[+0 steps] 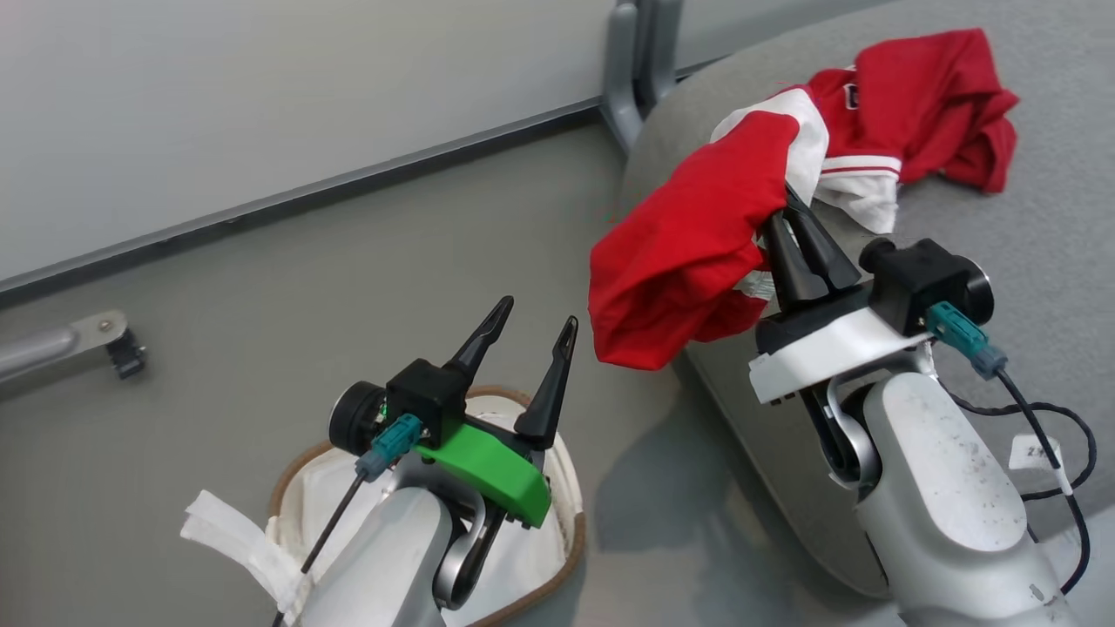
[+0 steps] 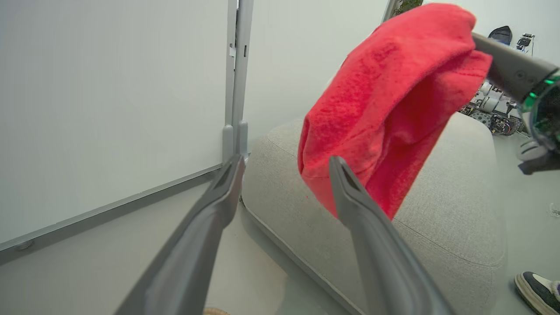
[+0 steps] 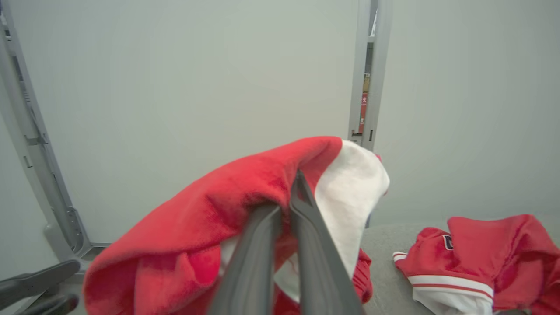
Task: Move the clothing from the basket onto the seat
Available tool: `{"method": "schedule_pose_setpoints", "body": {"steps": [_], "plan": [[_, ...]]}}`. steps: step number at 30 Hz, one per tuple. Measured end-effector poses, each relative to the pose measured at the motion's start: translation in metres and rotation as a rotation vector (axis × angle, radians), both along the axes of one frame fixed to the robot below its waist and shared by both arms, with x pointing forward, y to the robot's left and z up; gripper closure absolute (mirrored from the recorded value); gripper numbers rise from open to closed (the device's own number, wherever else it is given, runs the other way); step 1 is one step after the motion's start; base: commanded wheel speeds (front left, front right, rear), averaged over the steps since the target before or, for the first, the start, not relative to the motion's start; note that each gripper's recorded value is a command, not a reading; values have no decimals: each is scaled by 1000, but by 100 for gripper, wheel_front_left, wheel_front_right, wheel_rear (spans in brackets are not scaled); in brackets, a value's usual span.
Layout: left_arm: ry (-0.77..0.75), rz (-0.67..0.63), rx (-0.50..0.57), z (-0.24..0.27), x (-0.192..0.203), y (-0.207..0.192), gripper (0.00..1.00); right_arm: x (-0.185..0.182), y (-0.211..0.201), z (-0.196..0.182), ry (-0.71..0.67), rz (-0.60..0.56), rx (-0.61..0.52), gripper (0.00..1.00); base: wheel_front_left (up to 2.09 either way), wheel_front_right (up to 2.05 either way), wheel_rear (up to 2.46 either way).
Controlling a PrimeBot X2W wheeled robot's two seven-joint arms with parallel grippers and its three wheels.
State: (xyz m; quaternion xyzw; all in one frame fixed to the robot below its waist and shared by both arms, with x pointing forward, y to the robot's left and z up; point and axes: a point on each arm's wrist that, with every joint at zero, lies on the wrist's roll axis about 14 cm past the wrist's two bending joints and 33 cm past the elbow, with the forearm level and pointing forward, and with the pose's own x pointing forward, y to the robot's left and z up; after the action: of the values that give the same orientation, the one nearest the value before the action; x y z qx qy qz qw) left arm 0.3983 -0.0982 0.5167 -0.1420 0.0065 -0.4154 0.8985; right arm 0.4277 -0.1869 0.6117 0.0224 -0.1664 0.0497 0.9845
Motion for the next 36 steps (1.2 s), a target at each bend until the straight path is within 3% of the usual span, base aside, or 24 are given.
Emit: {"method": "schedule_pose_setpoints", "body": {"steps": [10, 15, 18, 29, 36], "plan": [[27, -212, -3, -15, -19, -68, 0, -47, -99, -12, 46, -281, -27, 100, 0, 0, 0], [73, -256, 14, -39, -19, -81, 0, -45, -147, 9, 36, -388, -144, 100, 0, 0, 0], [106, -272, 27, -58, -15, -85, 0, -43, -197, 28, 42, -501, -248, 100, 0, 0, 0], [139, -228, 36, -98, 28, -71, 0, 23, -261, 52, 81, -627, -405, 100, 0, 0, 0], [185, -153, 46, -128, 50, -45, 0, 73, -284, 15, 186, -676, -410, 100, 0, 0, 0]]}}
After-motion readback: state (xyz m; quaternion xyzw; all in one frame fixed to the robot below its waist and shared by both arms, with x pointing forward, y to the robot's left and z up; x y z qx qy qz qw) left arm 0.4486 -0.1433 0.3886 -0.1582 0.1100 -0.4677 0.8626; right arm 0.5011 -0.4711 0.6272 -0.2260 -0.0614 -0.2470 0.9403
